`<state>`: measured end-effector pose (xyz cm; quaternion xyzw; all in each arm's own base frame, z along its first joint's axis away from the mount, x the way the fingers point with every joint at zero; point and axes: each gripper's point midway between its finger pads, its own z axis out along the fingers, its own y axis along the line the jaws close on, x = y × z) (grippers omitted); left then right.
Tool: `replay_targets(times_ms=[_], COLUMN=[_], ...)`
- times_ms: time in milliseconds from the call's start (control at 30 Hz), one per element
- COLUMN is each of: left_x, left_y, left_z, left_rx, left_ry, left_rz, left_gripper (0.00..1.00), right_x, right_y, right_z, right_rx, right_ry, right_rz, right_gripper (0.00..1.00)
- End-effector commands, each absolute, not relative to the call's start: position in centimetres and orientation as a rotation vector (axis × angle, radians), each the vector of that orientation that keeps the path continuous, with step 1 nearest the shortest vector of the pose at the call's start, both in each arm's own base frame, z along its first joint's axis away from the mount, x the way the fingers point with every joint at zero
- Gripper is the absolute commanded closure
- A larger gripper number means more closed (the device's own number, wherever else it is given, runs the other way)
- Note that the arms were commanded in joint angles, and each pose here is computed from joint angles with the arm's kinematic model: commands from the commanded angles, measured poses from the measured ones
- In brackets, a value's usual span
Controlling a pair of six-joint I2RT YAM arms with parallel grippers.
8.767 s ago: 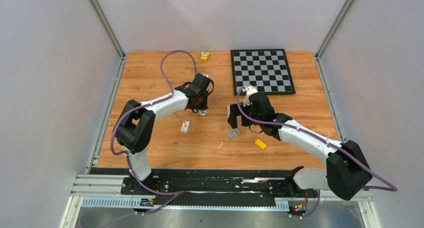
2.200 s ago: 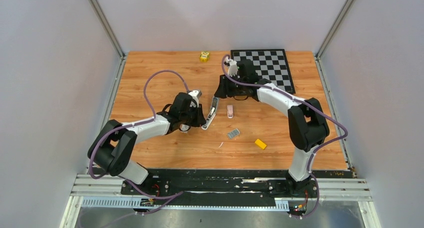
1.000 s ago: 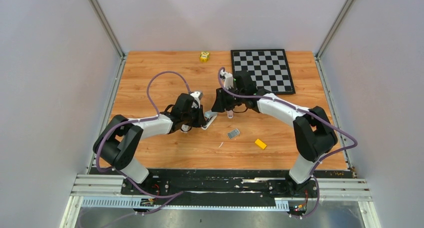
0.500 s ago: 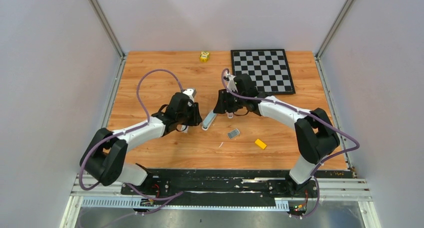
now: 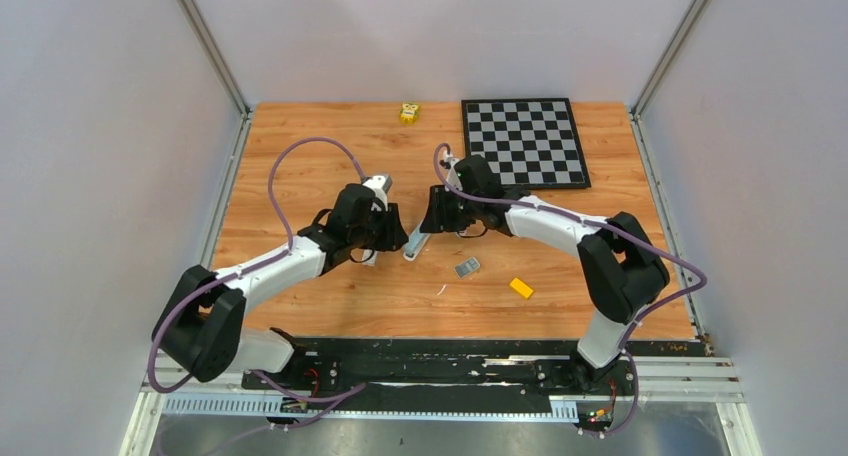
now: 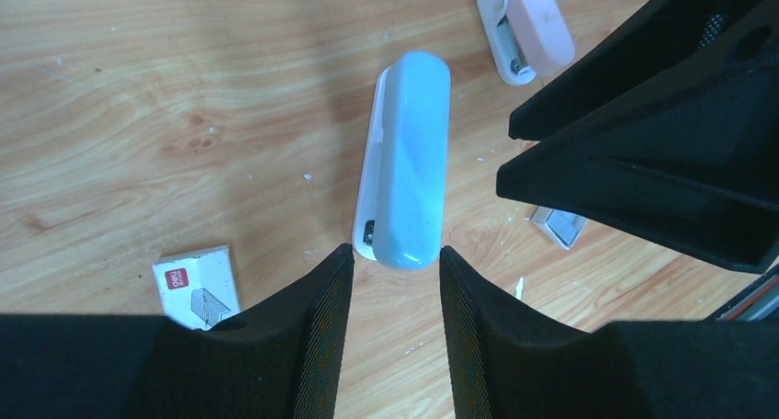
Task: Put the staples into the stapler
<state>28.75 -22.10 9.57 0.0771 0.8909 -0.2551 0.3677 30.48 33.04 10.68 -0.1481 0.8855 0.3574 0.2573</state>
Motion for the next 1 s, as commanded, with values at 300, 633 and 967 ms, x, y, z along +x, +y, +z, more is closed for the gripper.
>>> replay_targets(times_ms=[300,633,967], left_x=[28.5,27.9,27.2], left_y=[-23.2,-21.8,-21.0], left_z=[6.1,4.0,2.2], left_rx=[0.257,0.242,0.223], left_ry=[2.355,2.421,2.475], left_rz=[-0.695,-0.615,-0.568], left_gripper=[0.63,0.70,0.71], right_x=[30.7,30.1,29.8], right_y=[34.3,33.8,33.4], right_z=[8.0,5.4,4.0], right_rx=[-0.331,-0.343,-0.350], right_ry=[2.498,2.574,2.606], right_rz=[0.916,0.850,0.815], right_gripper=[0.55,0.55,0.55])
